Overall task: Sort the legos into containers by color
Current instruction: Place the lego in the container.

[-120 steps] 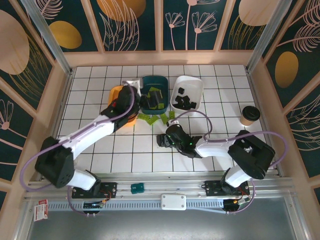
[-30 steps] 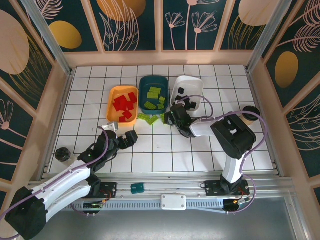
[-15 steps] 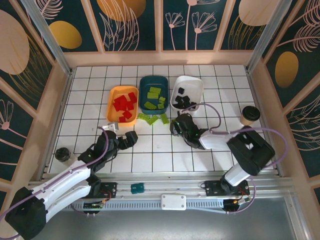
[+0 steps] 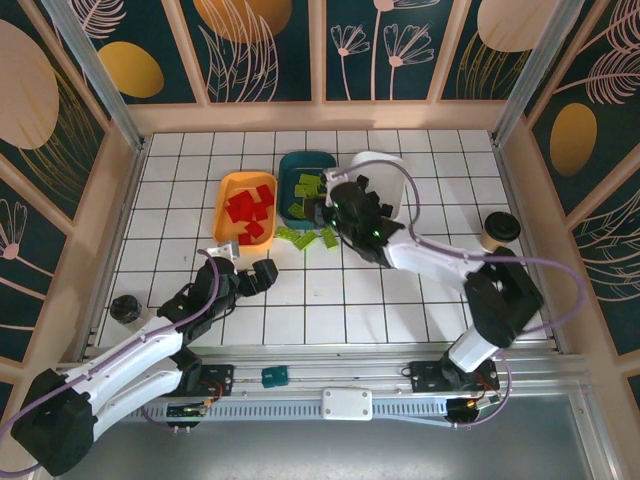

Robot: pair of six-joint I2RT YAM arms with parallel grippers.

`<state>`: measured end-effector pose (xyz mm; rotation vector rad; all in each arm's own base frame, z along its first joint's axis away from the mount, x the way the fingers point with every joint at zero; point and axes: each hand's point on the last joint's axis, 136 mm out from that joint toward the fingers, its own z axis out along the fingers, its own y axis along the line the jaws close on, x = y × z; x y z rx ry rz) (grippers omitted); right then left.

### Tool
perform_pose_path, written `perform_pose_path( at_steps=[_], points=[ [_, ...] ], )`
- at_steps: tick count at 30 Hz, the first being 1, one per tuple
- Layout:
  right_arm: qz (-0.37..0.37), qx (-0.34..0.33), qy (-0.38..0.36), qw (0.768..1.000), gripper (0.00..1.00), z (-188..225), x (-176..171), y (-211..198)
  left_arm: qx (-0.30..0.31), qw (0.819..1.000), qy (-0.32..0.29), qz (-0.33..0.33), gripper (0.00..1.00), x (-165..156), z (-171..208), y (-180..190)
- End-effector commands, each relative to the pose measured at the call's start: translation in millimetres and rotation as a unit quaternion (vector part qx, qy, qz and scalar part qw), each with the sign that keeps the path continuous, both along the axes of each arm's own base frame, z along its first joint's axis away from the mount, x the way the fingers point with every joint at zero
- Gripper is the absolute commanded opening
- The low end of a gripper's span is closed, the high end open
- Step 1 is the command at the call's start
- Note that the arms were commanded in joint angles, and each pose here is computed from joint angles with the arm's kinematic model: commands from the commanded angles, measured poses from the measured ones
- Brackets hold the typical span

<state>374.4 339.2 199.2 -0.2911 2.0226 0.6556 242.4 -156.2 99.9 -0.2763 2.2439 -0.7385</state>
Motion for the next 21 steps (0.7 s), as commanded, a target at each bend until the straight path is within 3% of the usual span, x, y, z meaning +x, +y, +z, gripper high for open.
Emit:
perform_pose_path(
  at_steps=[1, 8, 11, 14, 18, 21],
  points=[
    [-0.001, -0.021, 0.016, 1.0, 0.22, -23.7, 39.9, 5.7, -0.012, 1.0, -0.003, -0.001, 0.99, 1.7, 11.9, -3.0],
    [-0.014, -0.033, 0.049, 0.998, 0.27, -61.4, 102.1, 21.2, -0.012, 1.0, -0.004, 0.004, 0.99, -0.9, 13.8, 0.5],
    [0.002, -0.032, 0.047, 0.998, 0.43, -56.8, 105.2, 30.5, -0.011, 1.0, -0.001, 0.003, 0.99, -1.7, 12.2, 0.5],
    [0.005, -0.027, 0.026, 0.999, 0.56, -36.6, 97.1, 27.2, -0.01, 1.0, -0.002, 0.002, 0.99, -1.9, 12.2, 0.4],
    [0.009, -0.014, 0.008, 1.0, 0.6, -12.7, 61.5, 9.5, -0.011, 1.0, -0.006, 0.002, 0.99, -1.0, 14.2, 0.1],
    [0.011, -0.02, 0.014, 1.0, 0.61, -19.4, 22.9, -6.6, -0.01, 1.0, -0.01, 0.001, 0.99, 0.1, 15.3, -0.4]
  ],
)
